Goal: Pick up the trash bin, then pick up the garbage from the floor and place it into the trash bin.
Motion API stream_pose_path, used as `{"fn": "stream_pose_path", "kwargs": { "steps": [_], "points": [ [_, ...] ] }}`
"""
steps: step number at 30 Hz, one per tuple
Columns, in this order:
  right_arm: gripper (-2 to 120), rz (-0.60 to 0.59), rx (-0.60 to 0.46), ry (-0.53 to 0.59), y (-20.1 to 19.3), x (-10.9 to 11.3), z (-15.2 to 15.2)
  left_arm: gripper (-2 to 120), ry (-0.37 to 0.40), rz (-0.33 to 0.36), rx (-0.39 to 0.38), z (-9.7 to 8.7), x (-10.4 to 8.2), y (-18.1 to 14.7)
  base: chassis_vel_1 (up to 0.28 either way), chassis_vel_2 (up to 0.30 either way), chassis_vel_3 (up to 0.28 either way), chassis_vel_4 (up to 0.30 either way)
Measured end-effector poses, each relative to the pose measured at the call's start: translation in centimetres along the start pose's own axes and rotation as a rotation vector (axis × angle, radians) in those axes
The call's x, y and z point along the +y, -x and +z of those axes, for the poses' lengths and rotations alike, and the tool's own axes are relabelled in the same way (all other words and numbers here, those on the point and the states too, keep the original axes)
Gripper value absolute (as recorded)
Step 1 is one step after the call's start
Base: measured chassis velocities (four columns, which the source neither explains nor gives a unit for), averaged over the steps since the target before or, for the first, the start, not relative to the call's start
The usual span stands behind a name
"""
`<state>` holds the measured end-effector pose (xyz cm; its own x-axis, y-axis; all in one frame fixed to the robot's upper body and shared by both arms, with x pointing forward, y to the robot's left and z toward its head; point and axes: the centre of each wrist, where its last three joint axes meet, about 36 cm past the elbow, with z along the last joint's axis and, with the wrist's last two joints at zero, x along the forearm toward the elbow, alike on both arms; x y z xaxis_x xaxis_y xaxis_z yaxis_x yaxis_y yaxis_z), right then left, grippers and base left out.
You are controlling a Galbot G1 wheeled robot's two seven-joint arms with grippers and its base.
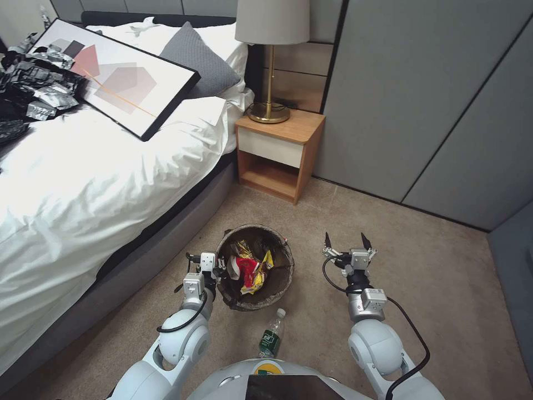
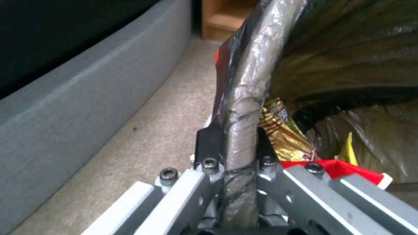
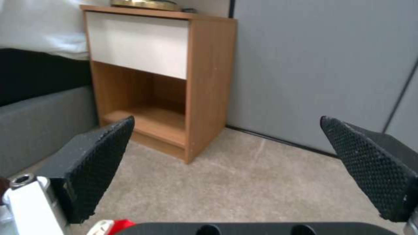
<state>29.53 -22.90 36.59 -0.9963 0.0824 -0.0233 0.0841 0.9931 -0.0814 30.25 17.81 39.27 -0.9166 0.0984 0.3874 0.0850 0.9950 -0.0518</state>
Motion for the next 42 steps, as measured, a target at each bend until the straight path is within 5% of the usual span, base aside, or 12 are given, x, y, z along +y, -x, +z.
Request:
{"fn": "stream_pose_path", "kwargs": {
  "steps": [42],
  "points": [
    [100, 0.037, 0.002, 0.008, 0.84, 0.32, 0.29, 0, 0.004, -0.011, -0.013, -0.02, 0.02, 0.06, 0.033, 0.036, 0.035, 0.038]
  ]
}}
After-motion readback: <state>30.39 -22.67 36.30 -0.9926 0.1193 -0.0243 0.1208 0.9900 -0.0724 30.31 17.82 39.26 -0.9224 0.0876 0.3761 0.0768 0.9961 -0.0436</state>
